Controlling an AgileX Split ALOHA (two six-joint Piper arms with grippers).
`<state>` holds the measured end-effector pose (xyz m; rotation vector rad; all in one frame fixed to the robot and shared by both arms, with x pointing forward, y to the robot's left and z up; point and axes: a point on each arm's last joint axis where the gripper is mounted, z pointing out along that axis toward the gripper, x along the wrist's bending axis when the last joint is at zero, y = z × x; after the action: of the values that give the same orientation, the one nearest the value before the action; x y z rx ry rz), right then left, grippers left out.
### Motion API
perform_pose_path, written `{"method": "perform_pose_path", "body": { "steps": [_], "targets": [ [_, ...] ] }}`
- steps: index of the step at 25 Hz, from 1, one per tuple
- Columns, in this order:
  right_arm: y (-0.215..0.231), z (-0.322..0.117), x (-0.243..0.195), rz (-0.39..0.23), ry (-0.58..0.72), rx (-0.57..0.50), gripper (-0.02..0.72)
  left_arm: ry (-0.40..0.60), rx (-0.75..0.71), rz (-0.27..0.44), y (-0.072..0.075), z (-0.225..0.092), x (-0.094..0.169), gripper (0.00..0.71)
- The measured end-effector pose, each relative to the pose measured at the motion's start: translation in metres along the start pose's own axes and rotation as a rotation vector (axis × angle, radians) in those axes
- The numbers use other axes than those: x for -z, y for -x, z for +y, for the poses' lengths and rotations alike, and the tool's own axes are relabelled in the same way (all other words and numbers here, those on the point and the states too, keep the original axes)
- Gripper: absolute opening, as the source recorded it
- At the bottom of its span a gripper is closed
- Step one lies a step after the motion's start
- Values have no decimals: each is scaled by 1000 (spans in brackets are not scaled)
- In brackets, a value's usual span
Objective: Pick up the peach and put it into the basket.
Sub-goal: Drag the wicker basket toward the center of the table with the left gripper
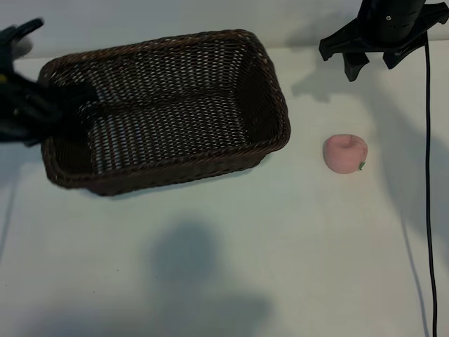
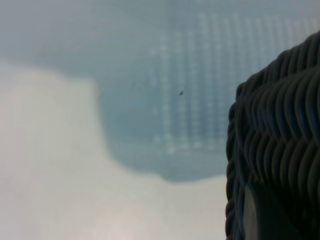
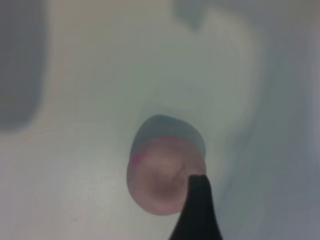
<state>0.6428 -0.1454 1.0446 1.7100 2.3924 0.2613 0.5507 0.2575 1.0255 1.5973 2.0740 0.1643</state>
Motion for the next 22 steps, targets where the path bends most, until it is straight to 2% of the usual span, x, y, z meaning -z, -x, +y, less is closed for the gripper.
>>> {"method": "perform_pose_path", "body": {
  "steps": [6, 9, 17, 22],
  "targets": [
    [0, 0, 0, 0, 0, 0, 564, -67, -91, 0, 9, 27, -26, 105],
    [0, 0, 0, 0, 0, 0, 562, -98, -115, -29, 12, 33, -43, 105],
    [0, 0, 0, 0, 0, 1, 562, -161, -166, -79, 36, 31, -84, 105],
    [0, 0, 0, 0, 0, 1, 562, -156, -108, -70, 36, 28, -103, 105]
  ]
}}
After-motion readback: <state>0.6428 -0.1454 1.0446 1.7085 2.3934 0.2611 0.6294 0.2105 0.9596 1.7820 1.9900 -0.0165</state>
